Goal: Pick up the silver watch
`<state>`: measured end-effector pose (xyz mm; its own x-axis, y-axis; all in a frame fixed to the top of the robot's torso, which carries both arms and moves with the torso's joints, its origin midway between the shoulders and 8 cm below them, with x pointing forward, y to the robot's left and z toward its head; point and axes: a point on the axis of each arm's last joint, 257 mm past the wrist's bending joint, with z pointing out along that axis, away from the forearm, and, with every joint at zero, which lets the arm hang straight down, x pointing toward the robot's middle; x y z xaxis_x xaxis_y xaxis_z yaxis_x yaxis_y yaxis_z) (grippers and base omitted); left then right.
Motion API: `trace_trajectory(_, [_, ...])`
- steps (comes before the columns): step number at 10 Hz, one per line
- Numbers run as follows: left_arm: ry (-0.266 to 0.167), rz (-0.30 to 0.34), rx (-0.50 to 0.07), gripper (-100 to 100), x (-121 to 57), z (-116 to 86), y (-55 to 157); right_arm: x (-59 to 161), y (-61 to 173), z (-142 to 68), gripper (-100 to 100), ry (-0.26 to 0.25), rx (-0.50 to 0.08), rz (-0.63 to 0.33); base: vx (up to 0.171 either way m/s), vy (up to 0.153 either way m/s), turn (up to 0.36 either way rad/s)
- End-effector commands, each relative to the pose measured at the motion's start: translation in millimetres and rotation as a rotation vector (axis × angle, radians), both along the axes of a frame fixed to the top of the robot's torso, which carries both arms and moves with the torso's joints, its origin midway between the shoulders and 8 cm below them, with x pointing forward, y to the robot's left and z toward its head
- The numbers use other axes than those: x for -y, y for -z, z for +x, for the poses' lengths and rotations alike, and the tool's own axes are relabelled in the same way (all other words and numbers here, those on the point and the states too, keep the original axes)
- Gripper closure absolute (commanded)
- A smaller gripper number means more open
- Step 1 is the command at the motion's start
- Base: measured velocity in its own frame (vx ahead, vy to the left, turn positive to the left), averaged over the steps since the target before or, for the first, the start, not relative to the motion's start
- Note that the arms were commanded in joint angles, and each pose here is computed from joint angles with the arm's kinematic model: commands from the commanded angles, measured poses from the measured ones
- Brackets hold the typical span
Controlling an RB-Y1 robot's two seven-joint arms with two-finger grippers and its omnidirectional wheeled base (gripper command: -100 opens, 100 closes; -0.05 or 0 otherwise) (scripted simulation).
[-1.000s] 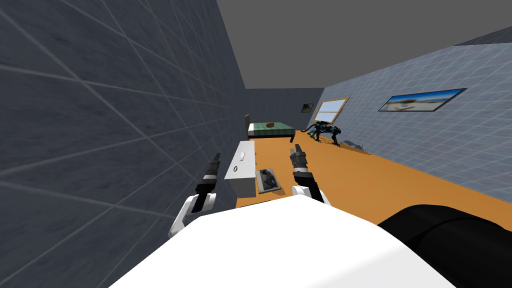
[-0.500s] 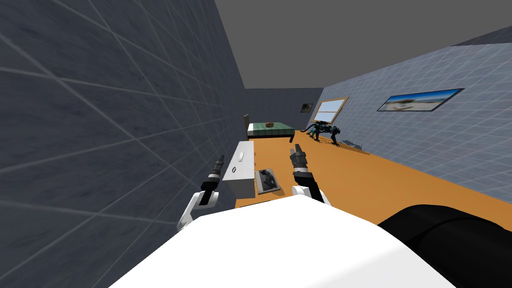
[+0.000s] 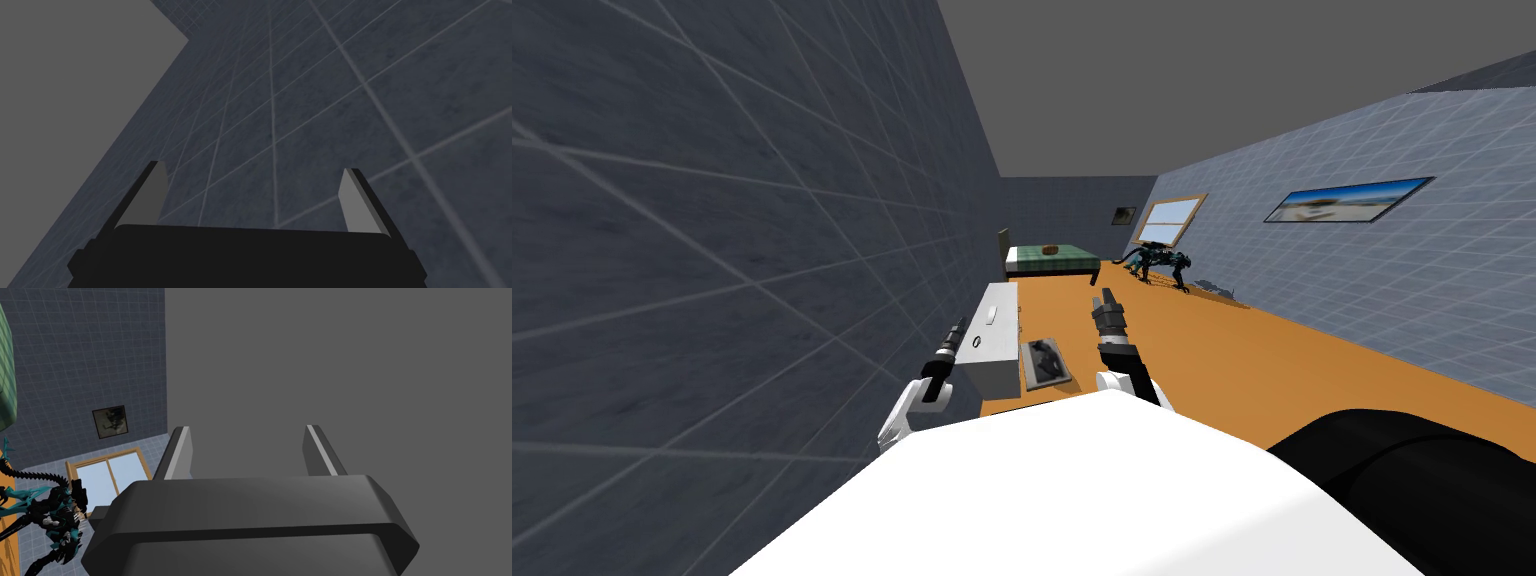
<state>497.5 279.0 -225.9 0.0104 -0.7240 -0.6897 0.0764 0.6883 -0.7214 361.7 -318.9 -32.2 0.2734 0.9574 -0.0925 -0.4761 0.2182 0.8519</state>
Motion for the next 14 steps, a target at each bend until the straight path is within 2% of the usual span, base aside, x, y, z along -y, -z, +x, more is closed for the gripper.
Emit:
trace_trajectory(1, [-0.009,0.021,-0.032,-100,-1.1,2,14,0,0,0,0,0.0,0.0,0.0,0.019,-0.018,-0.007])
trace_trajectory(3, [-0.032,0.093,-0.102,-100,-7.2,11,42,0,0,0,0,0.0,0.0,0.0,0.023,-0.032,-0.015])
trace_trajectory(4, [-0.032,0.102,-0.116,-100,-8.0,10,49,0,0,0,0,0.0,0.0,0.0,0.022,-0.028,-0.004])
trace_trajectory(5, [-0.042,0.143,-0.141,-100,-10.7,14,58,0,0,0,0,0.0,0.0,0.0,0.016,-0.021,-0.008])
trace_trajectory(6, [-0.043,0.142,-0.158,-100,-11.8,12,66,0,0,0,0,0.0,0.0,0.0,0.014,-0.015,-0.006])
trace_trajectory(9, [-0.072,0.256,-0.256,-100,-23.8,20,103,0,0,0,0,0.0,0.0,0.0,0.023,-0.028,-0.012])
trace_trajectory(10, [-0.072,0.262,-0.275,-100,-25.0,17,113,0,0,0,0,0.0,0.0,0.0,0.027,-0.026,-0.003])
trace_trajectory(11, [-0.08,0.302,-0.306,-100,-29.4,18,124,0,0,0,0,0.0,0.0,0.0,0.021,-0.021,-0.006])
trace_trajectory(12, [-0.08,0.301,-0.311,-100,-29.8,17,127,0,0,0,0,0.0,0.0,0.0,0.012,-0.014,-0.004])
trace_trajectory(13, [-0.087,0.339,-0.344,-100,-34.5,17,139,0,0,0,0,0.0,0.0,0.0,0.012,-0.018,-0.007])
trace_trajectory(14, [-0.087,0.339,-0.346,-100,-34.6,17,140,0,0,0,0,0.0,0.0,0.0,0.011,-0.014,-0.002])
